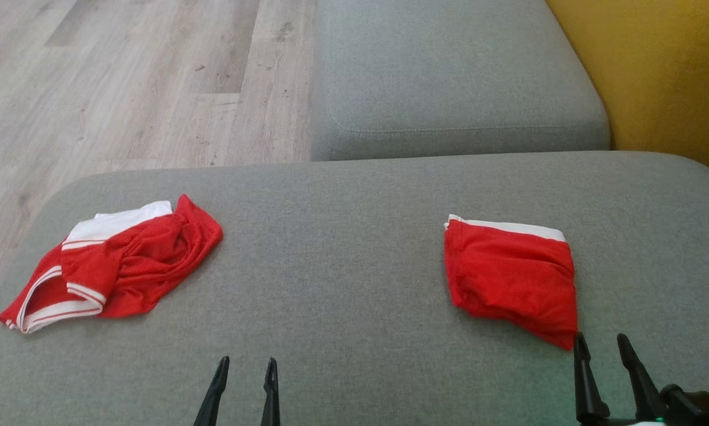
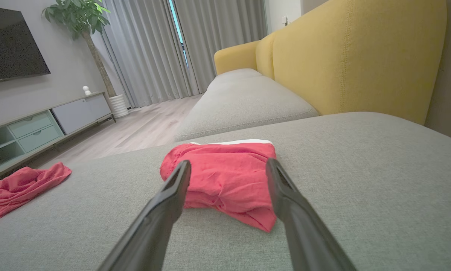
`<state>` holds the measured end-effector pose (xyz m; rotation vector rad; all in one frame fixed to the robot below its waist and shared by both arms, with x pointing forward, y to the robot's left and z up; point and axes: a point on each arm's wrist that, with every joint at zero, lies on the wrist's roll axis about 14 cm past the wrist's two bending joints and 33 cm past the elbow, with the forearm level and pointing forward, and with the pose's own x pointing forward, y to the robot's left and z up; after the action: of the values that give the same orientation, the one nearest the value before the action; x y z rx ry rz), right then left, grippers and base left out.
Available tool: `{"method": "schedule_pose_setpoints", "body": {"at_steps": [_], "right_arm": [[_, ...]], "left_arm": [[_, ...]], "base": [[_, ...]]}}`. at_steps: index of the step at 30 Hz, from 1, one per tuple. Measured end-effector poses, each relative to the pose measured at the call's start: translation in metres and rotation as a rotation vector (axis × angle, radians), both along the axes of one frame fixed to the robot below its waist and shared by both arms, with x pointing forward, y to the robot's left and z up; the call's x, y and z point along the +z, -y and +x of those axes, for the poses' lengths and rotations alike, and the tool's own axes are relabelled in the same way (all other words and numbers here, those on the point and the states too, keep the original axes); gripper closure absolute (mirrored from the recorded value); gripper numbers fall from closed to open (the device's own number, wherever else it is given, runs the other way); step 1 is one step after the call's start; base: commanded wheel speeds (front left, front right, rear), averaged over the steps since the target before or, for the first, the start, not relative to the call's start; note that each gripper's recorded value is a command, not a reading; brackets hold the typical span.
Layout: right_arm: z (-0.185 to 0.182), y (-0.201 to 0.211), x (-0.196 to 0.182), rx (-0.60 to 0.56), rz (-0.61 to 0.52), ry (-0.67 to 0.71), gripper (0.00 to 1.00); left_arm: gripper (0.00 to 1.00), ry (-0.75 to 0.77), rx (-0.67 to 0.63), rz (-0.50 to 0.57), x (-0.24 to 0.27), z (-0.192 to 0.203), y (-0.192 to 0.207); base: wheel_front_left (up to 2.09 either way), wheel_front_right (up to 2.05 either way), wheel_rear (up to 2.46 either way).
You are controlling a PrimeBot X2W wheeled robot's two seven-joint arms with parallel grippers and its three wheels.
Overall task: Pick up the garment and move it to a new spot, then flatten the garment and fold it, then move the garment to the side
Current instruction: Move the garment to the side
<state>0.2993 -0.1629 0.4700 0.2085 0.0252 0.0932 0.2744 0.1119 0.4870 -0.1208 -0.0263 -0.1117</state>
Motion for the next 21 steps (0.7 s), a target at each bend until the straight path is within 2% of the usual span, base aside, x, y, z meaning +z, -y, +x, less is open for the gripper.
{"method": "schedule_pose_setpoints", "body": {"at_steps": [21], "right_arm": [[-0.001, -0.014, -0.005, 0.043, -0.006, -0.015, 0.0]], "left_arm": [[0.0, -0.019, 0.005, 0.002, -0.006, -0.002, -0.001]], "base": [[0.0, 0.0, 0.0]]}}
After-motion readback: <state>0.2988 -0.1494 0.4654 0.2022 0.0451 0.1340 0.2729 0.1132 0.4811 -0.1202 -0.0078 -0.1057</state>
